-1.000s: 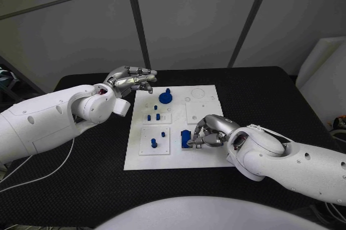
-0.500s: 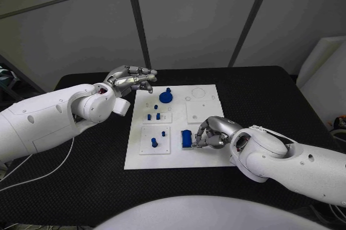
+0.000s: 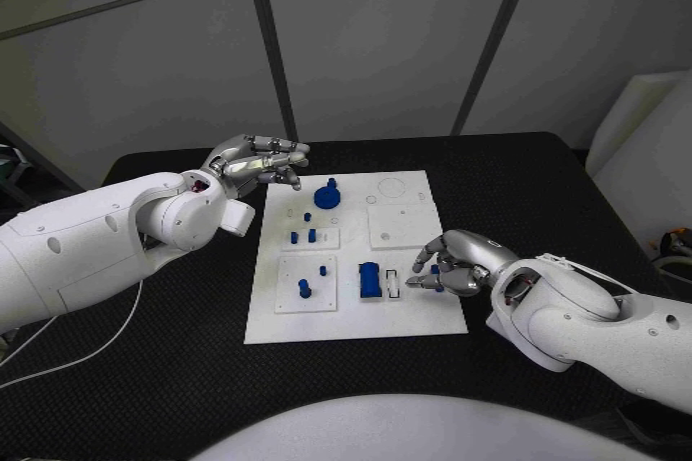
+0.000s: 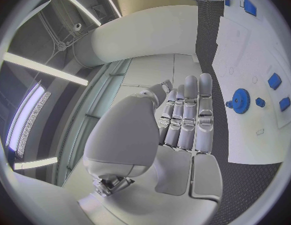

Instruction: Assemble the parts on the task board

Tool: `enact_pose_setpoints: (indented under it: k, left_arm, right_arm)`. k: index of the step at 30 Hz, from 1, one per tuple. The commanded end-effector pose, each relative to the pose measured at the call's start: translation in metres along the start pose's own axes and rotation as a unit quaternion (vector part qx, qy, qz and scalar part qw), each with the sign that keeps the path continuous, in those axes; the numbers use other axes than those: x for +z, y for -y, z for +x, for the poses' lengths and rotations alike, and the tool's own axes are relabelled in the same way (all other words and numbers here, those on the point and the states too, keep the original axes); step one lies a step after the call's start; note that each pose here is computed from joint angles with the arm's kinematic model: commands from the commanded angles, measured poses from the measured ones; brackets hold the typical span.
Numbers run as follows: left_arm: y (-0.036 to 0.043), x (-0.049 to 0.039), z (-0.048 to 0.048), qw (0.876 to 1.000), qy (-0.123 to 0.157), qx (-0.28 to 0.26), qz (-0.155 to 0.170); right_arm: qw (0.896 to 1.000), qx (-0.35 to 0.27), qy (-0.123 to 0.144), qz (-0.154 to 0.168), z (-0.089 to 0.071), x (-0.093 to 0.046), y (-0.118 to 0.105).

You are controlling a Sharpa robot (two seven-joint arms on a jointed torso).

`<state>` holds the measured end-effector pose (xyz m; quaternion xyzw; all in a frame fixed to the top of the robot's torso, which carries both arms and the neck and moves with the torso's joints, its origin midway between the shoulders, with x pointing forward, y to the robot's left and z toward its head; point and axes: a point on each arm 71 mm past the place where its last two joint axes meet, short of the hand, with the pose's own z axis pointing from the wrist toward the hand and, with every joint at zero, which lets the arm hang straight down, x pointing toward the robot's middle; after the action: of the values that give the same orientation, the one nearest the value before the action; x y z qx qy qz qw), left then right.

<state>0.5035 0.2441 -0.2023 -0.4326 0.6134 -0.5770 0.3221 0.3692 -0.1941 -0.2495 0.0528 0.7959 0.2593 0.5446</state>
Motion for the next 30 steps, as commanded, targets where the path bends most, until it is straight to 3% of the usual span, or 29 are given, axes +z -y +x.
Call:
enact_pose_setpoints:
  k: [1, 7, 13, 30]
  left_arm:
    - [0.0010, 0.0000, 0.0008, 1.000, -0.006, 0.002, 0.002]
    - [0.0000, 0.0003, 0.0012, 1.000, -0.007, 0.002, 0.002]
    - [-0.0016, 0.0005, 0.0020, 1.000, -0.009, 0.002, 0.000]
    - [-0.0028, -0.0004, 0.0018, 1.000, -0.009, 0.002, -0.001]
  right_arm:
    - [0.999, 0.023, 0.025, -0.004, -0.009, -0.007, 0.008]
    - [0.999, -0.002, 0.032, 0.035, -0.018, -0.015, 0.029]
    - [0.997, -0.013, 0.019, 0.072, -0.017, -0.016, 0.040]
    - [0.994, -0.057, 0.008, 0.087, -0.009, -0.002, 0.038]
